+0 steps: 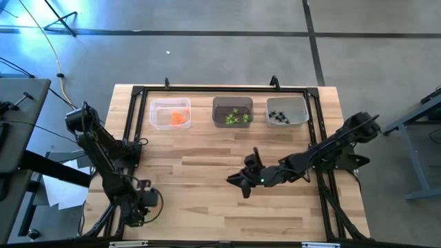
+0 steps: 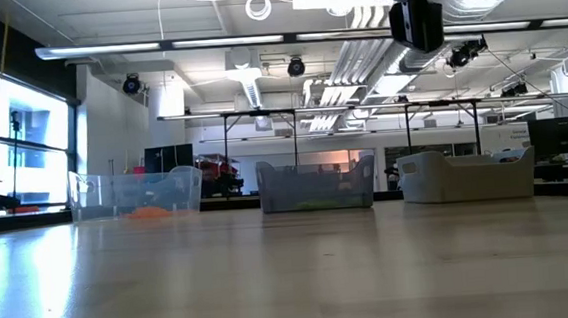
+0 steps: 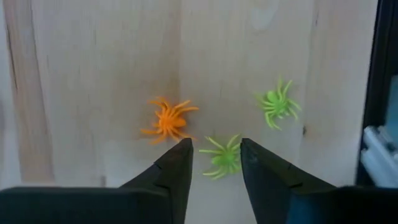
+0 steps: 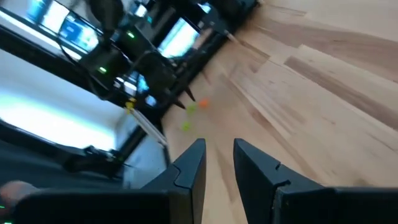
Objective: Sort Halloween decoration
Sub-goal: Put the orange spider toy into the transparent bin
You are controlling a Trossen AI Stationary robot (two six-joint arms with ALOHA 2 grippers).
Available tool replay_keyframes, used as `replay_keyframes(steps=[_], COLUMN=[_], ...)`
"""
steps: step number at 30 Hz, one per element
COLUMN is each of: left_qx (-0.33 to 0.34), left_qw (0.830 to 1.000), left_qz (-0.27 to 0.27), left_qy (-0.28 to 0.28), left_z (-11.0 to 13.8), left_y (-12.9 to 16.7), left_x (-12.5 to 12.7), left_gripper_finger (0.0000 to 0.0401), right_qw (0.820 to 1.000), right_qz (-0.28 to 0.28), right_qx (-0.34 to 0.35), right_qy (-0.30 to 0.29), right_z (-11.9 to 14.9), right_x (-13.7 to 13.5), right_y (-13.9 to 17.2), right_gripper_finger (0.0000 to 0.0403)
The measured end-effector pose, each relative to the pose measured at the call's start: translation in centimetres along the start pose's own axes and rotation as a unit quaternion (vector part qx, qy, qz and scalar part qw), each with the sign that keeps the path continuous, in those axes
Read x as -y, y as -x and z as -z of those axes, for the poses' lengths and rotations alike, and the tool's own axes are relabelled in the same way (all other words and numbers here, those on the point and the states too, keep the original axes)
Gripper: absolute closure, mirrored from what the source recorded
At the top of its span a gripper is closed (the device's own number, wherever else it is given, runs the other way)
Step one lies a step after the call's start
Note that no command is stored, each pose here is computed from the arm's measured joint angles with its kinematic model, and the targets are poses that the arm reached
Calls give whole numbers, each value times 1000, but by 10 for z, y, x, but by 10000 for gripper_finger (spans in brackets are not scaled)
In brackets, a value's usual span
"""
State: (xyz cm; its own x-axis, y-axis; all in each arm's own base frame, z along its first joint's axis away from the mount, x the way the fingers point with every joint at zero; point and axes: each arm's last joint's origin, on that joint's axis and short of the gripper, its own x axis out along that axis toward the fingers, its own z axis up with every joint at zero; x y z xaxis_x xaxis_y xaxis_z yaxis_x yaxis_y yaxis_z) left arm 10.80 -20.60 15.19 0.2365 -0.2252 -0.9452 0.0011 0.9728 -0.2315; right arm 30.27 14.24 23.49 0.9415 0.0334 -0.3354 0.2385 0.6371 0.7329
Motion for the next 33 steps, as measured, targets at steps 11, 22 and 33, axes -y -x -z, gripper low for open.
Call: replay_keyframes(steps=[11,22,33], left_qx=[43,-8,1], left_qw=[991,988,991], left_qz=[-41,-94,-119], left_qy=[-120,-122,-67], left_z=[-6,-3,-1], left_y=[-1,-23,-30], left_x=[-5,-9,-11], left_gripper_finger=[229,214,236], right_qw=[999,999,999], right_qz=[22,25,29], right_qx=[-13,-14,-17], right_qy=[29,30,32], right_z=[-5,-5,-4], right_x=[-8,-7,-7], right_y=[-1,-1,-1], right_gripper_finger=[325,324,324])
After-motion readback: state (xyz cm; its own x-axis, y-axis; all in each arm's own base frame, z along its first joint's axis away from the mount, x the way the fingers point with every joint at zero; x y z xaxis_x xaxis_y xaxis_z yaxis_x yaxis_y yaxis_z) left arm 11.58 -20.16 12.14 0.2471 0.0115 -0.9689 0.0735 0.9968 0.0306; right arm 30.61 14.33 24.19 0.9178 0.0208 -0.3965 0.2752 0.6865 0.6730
